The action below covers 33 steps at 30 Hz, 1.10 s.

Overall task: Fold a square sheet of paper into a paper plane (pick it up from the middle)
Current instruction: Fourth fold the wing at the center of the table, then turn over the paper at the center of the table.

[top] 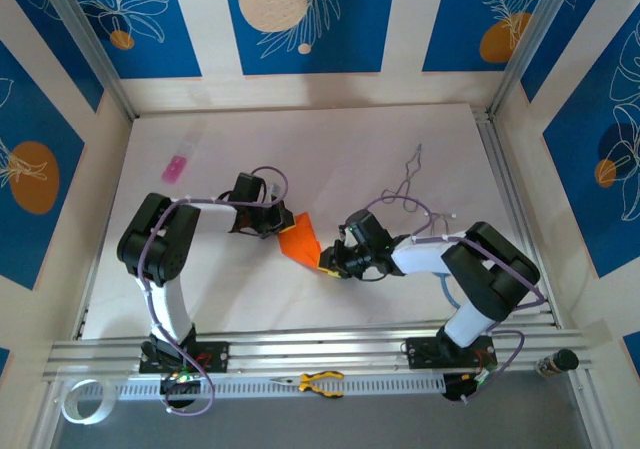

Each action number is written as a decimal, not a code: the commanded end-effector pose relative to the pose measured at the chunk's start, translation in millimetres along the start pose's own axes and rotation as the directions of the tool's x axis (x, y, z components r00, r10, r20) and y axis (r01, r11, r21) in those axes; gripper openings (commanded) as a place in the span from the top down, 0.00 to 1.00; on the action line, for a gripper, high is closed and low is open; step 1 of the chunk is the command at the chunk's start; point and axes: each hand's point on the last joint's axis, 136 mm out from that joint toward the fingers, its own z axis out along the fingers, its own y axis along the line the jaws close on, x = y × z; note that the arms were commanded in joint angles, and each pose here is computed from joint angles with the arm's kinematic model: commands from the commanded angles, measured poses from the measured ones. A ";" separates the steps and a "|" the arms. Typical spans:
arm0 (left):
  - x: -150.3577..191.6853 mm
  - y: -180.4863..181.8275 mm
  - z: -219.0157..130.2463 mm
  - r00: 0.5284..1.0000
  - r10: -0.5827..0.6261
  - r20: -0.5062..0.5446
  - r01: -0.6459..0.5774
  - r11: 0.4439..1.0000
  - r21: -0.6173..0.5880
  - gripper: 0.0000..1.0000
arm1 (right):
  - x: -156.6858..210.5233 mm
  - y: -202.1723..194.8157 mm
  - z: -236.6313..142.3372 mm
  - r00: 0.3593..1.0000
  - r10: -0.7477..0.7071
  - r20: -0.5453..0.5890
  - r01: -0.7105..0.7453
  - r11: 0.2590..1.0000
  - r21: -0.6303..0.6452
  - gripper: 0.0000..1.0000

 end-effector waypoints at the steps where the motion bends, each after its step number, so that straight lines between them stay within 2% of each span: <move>1: 23.1 45.7 9.8 0.994 -0.093 -0.055 0.085 0.988 -0.132 1.00 | -1.4 -0.6 2.6 1.000 0.012 0.001 -0.012 1.000 -0.021 0.76; 14: 18.2 37.2 8.1 0.995 -0.085 -0.047 0.080 0.991 -0.110 1.00 | -3.0 -2.5 2.8 1.000 0.008 0.014 -0.008 1.000 -0.023 0.81; 23: 18.4 33.2 6.1 0.996 -0.080 -0.049 0.075 0.992 -0.098 1.00 | -1.1 -3.5 3.2 1.000 0.003 0.007 -0.003 1.000 -0.022 0.88; 30: 12.7 23.6 1.3 0.998 -0.062 -0.030 0.059 0.995 -0.077 0.96 | 1.7 -3.0 3.1 1.000 -0.008 -0.008 0.008 1.000 -0.026 0.95; 33: 10.1 16.5 -3.3 0.999 -0.046 -0.021 0.045 0.997 -0.063 0.89 | 1.9 -3.4 3.2 1.000 -0.011 -0.009 0.011 1.000 -0.023 0.97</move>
